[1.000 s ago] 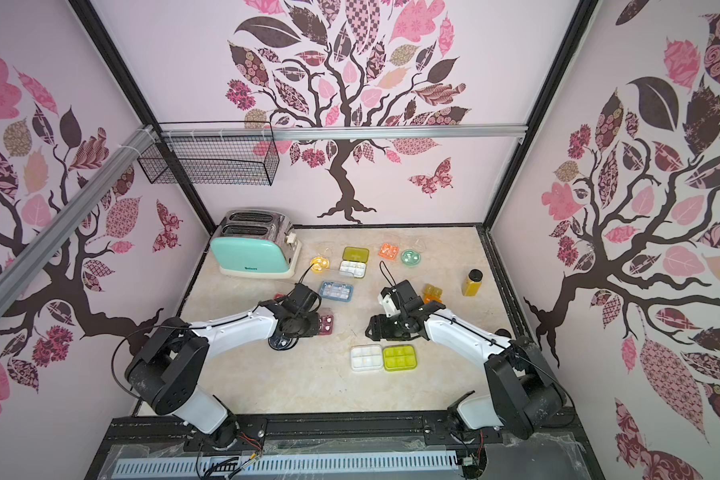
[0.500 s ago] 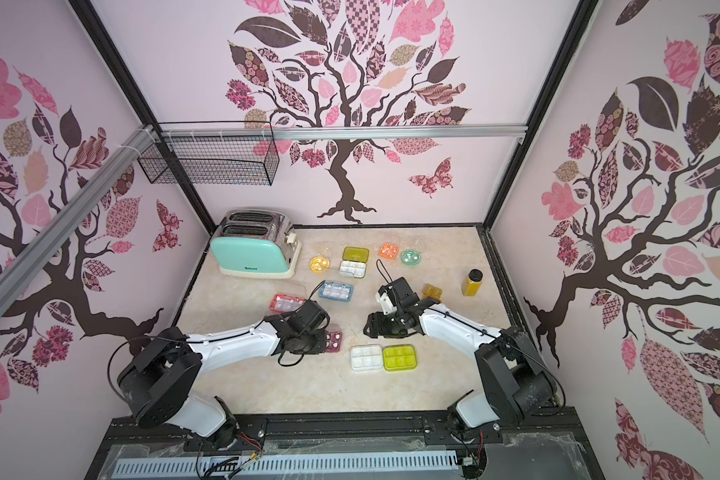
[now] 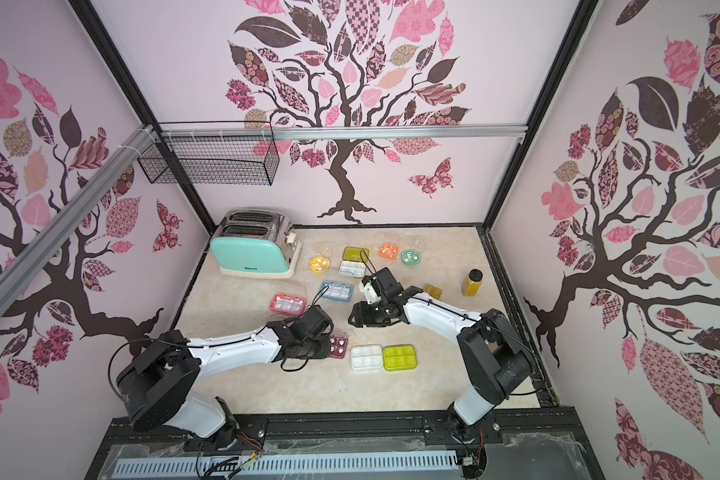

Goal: Close pillboxes
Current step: Move the pillbox to the center of the board, then close the lid on the pillbox.

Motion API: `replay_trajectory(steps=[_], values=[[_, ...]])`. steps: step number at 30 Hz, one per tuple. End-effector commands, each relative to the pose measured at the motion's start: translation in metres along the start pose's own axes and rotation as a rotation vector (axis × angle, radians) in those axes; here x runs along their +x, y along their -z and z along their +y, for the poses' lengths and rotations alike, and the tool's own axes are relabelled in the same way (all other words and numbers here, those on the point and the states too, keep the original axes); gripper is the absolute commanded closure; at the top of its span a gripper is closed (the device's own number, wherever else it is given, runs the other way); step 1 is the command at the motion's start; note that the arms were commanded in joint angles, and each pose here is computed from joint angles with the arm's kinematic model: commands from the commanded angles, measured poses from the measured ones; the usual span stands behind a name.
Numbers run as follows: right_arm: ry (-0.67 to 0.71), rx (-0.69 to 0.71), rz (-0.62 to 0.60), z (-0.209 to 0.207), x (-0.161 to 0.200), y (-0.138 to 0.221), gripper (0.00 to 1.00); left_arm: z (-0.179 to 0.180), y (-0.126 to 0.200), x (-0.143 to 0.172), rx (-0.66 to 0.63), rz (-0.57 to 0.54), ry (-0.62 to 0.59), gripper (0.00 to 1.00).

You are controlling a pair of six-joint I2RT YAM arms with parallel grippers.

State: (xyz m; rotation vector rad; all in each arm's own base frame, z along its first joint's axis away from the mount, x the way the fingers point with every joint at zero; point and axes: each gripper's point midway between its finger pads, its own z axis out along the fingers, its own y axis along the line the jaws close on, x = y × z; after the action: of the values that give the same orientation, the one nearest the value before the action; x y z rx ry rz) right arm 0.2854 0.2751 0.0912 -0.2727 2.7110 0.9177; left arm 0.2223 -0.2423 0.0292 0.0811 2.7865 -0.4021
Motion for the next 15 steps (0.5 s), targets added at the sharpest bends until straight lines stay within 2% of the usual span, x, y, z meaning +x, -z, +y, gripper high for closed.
replay_trajectory(steps=[1, 3, 8, 11, 13, 15], values=[[0.004, -0.015, -0.001, 0.009, -0.008, -0.001, 0.47, -0.006, 0.017, -0.009, 0.032, -0.048, -0.012, 0.78], [0.018, -0.013, 0.006, 0.011, -0.009, -0.002, 0.49, -0.007, 0.025, -0.006, 0.048, -0.043, -0.020, 0.78], [0.063, 0.016, 0.043, 0.011, -0.003, -0.004, 0.51, 0.005, 0.043, 0.028, 0.063, 0.017, -0.049, 0.78], [0.076, 0.013, 0.057, 0.017, -0.002, -0.006, 0.56, 0.006, 0.037, 0.040, 0.124, 0.023, -0.035, 0.80], [0.085, 0.013, 0.069, 0.022, 0.002, -0.008, 0.60, -0.001, 0.032, 0.051, 0.172, 0.077, -0.017, 0.82], [0.097, 0.021, 0.075, 0.025, 0.005, -0.010, 0.61, -0.004, 0.027, 0.056, 0.183, 0.104, -0.017, 0.82]])
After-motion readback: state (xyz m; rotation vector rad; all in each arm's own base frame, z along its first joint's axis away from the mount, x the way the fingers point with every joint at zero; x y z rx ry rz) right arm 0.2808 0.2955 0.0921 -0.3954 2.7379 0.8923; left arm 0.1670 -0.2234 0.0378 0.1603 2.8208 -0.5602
